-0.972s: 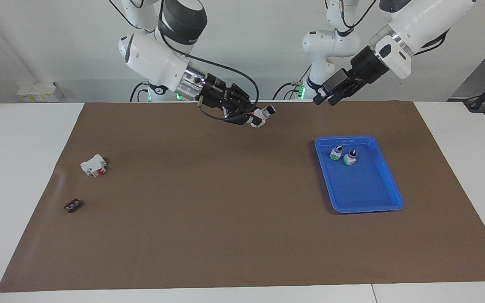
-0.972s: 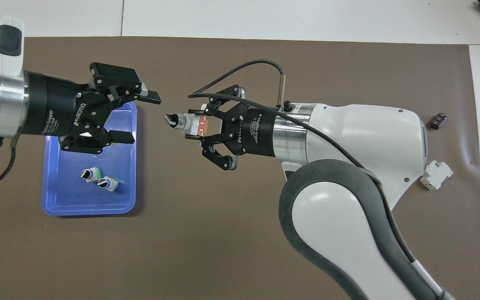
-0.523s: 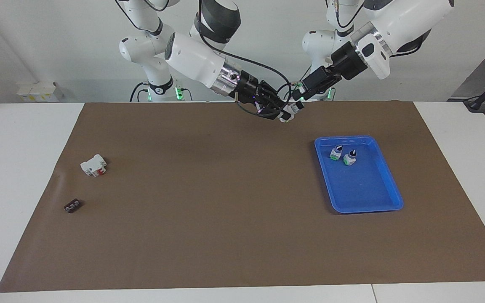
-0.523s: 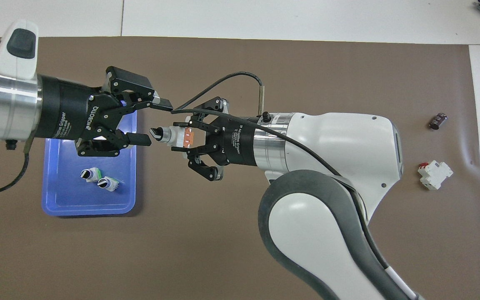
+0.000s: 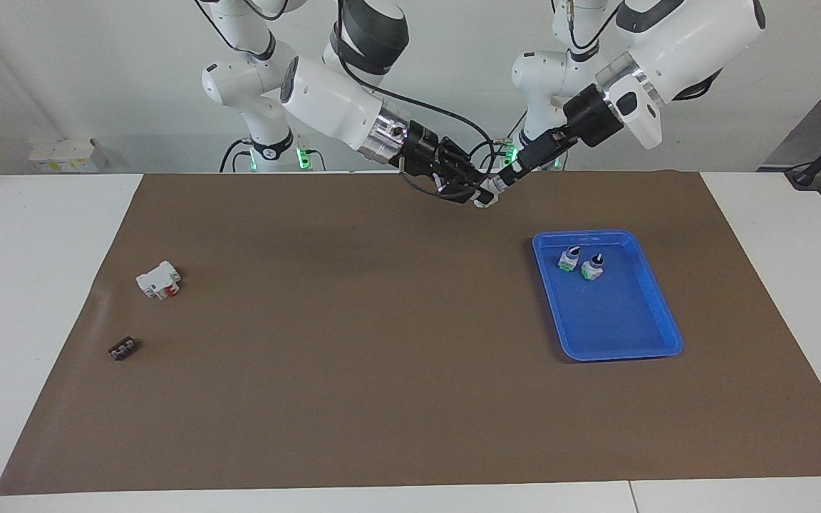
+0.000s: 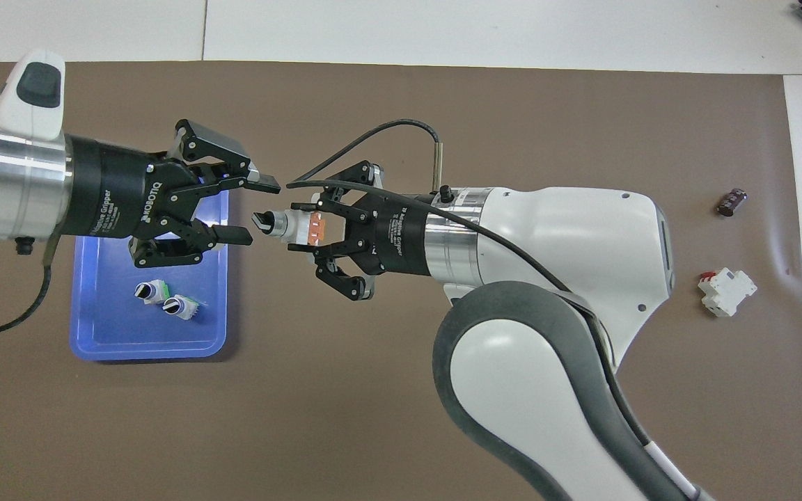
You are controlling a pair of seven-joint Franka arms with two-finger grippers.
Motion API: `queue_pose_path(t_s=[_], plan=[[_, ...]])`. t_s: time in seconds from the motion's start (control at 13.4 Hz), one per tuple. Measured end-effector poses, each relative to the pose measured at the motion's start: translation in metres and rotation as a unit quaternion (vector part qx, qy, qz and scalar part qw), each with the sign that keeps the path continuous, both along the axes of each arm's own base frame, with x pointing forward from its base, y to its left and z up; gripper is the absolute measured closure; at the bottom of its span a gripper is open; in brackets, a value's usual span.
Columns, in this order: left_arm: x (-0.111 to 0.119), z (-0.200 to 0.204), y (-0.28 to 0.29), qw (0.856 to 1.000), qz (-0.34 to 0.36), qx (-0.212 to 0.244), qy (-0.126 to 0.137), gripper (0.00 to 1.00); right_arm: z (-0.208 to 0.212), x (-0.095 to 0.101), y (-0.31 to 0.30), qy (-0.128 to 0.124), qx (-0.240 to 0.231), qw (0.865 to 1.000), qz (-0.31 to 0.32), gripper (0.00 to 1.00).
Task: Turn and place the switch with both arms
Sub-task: 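Hold the switch out with the right gripper while the left gripper closes in, then grasp the switch's free end with the left gripper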
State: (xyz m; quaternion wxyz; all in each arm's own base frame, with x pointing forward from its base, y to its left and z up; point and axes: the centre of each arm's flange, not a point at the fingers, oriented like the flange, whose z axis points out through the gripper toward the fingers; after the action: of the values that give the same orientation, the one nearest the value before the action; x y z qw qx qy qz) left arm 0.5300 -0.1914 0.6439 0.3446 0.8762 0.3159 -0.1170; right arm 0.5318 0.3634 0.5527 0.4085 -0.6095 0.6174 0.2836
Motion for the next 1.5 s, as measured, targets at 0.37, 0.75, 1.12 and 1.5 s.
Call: queue_pose_path(t_s=[0.37,0.75,1.12,1.5], plan=[[-0.0022,-0.0018,0.0006,1.000,0.003,0.003,0.004,0.51,0.0008,0.0001,0.0001,-0.001,0.000,1.000,0.000,0.59],[-0.0067,-0.0098,0.0021,1.000,0.000,0.005,0.008,0.62,0.0012,0.0002,0.0000,-0.001,0.001,1.000,0.000,0.59],[-0.0069,-0.0072,0.0028,1.000,-0.006,0.005,-0.007,0.91,0.0018,0.0002,0.0002,-0.001,0.001,1.000,0.000,0.59],[-0.0069,-0.0054,0.0018,0.997,-0.056,0.005,-0.059,0.91,0.0035,0.0013,-0.0008,-0.003,0.002,1.000,-0.001,0.59]])
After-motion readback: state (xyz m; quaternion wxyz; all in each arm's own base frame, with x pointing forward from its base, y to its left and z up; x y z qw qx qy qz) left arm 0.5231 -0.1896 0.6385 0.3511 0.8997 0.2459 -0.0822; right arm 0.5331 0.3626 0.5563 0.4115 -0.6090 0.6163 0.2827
